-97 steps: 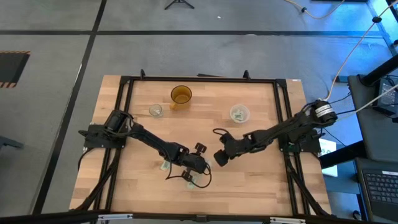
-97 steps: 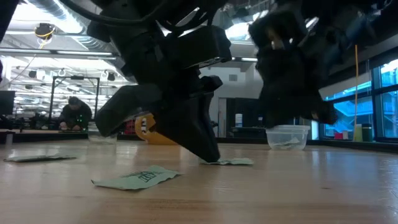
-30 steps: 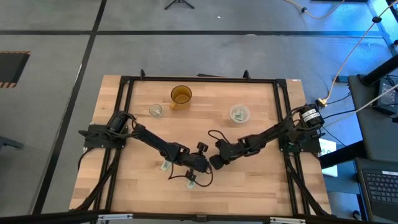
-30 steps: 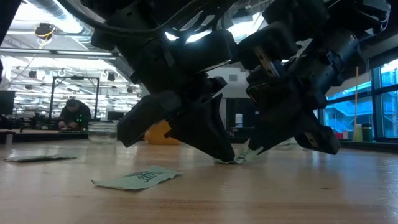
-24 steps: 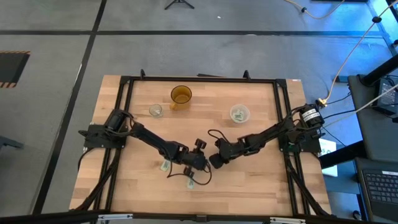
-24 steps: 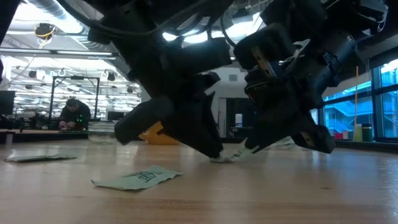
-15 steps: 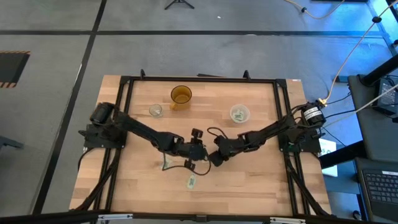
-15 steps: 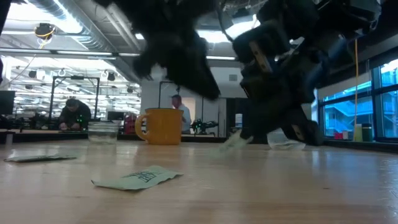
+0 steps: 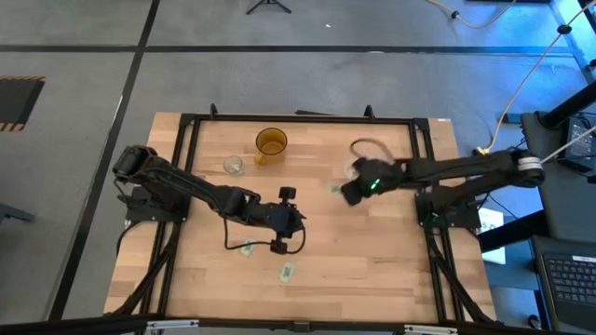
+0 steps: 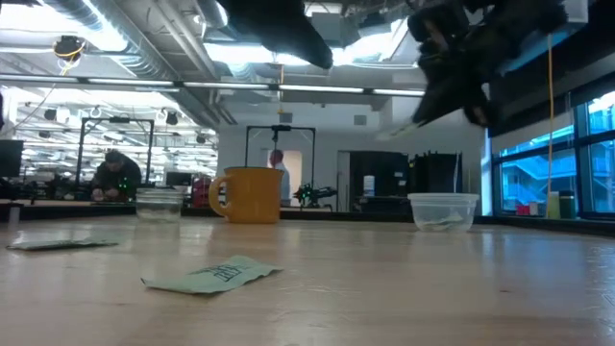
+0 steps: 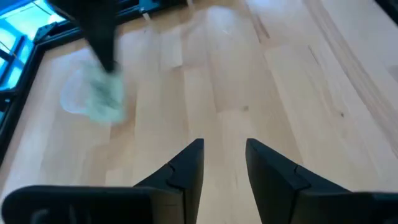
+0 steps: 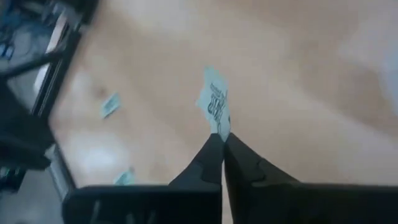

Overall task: Pick and place Stevia / Truvia into bins
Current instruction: Put the stevia packet into the transparent container

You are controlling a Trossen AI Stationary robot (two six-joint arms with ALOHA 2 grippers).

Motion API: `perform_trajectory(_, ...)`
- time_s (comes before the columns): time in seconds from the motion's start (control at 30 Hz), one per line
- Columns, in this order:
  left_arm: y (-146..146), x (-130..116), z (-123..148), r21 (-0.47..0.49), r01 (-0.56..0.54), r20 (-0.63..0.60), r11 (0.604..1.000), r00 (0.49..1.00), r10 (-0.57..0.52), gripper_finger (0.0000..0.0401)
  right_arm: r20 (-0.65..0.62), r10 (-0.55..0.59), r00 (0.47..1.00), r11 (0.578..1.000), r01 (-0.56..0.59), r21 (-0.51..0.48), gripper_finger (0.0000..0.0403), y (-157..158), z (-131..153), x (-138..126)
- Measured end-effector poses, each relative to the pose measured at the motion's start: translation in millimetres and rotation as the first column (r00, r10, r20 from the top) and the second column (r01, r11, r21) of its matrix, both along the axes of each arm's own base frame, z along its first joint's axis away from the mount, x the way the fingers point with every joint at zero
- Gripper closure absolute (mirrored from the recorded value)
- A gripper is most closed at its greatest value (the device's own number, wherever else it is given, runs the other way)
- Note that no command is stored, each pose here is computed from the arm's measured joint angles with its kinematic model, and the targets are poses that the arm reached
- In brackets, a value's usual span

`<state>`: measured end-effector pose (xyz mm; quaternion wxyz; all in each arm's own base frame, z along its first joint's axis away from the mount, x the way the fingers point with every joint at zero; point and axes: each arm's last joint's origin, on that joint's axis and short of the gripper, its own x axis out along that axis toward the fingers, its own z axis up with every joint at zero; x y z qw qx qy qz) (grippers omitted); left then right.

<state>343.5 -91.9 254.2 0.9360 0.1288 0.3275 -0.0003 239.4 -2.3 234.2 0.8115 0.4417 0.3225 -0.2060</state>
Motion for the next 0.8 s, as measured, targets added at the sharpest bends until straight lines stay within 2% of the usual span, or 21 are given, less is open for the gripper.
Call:
perform_trajectory(0.2,0.5,0.7,-2.6,-0.044,0.003,-0.017,0.999,1.000,-0.003,0.0288,-0.099,-0.135,0.986,0.991,0.135,-0.008,0.0402,-26.1,8.5,-30.9)
perform_trajectory(0.5,1.7,0.8,-3.0,-0.069,-0.010,-0.022,0.998,1.000,0.009,0.0294,-0.247,-0.241,0.939,0.971,0.235,-0.051,0.0403,-64.0,-10.7,-34.4)
perform_trajectory(0.8,1.7,0.7,-3.1,-0.084,-0.023,-0.023,0.996,1.000,0.021,0.0296,-0.392,-0.189,0.900,0.980,0.195,-0.023,0.0403,-90.0,-41.4,-27.8)
